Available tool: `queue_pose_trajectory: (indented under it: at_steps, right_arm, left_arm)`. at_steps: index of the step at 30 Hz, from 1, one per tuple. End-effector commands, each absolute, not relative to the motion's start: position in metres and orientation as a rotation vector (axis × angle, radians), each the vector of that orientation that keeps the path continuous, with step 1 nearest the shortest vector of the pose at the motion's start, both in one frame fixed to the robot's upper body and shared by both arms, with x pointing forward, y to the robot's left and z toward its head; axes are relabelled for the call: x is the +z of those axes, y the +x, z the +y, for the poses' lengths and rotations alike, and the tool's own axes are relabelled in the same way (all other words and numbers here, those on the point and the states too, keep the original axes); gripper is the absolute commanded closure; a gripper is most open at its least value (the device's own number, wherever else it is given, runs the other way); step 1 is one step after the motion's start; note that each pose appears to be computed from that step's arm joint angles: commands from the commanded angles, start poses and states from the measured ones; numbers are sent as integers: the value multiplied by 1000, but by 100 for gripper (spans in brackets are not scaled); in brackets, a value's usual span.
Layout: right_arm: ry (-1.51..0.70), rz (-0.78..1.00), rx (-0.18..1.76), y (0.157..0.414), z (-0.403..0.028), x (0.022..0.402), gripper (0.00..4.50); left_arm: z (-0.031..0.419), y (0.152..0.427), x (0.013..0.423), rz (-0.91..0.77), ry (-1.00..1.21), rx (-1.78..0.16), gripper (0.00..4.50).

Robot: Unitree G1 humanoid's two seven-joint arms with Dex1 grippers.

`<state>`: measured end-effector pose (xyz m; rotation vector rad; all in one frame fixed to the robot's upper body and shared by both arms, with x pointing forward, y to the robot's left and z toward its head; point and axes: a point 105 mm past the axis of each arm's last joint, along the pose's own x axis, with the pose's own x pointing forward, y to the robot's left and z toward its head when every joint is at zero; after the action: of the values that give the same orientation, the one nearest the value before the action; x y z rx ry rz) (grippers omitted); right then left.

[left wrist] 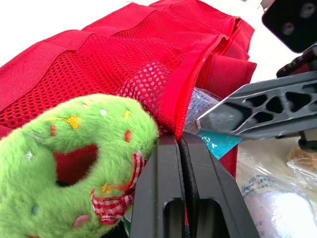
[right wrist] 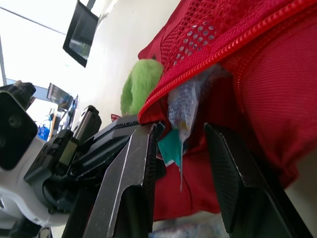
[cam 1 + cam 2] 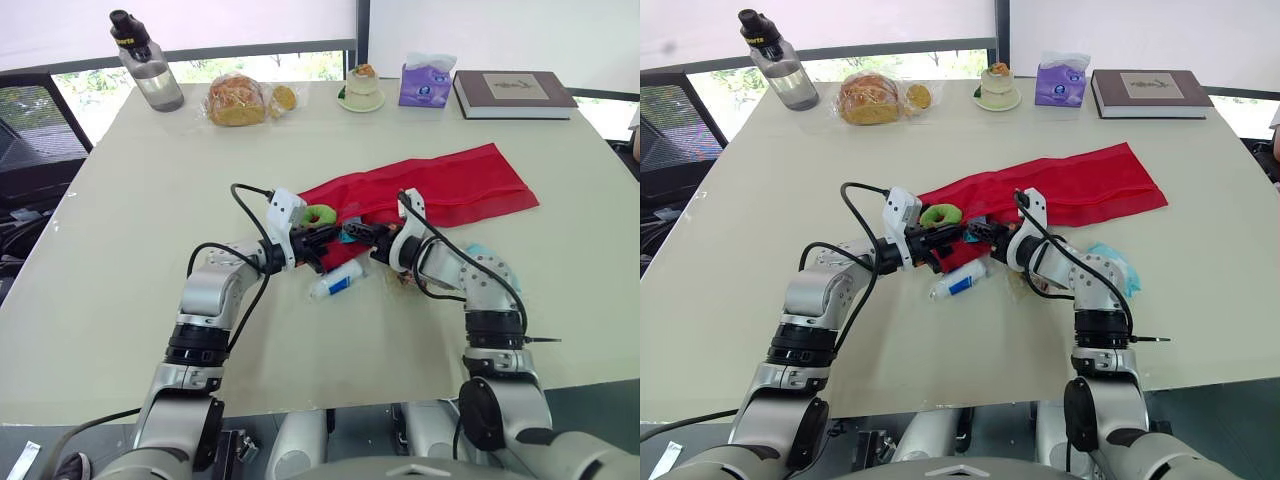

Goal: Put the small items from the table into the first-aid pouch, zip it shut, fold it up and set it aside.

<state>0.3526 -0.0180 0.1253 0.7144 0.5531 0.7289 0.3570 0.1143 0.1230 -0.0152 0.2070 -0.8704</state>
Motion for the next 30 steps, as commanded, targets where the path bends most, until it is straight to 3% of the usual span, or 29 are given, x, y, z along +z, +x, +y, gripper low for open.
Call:
queue_pose_trajectory:
  at_steps: [1,6,11,18,30]
  right_arm:
    - [621,446,824,347,-24,150,288]
    - [443,364,836,348,-36,159,288]
    - [155,266,918,341,-39,167,445]
    - [-48,218,956,342,-25,160,445]
    - [-244,218,879,367,-13,138,445]
  left_arm:
    - [113,359,136,153,-1,-888,450]
    - [112,360,136,155,5,-897,450]
    - [113,358,133,162,14,-898,450]
    - [109,357,132,158,25,-909,450]
    - [106,356,132,166,63,-932,450]
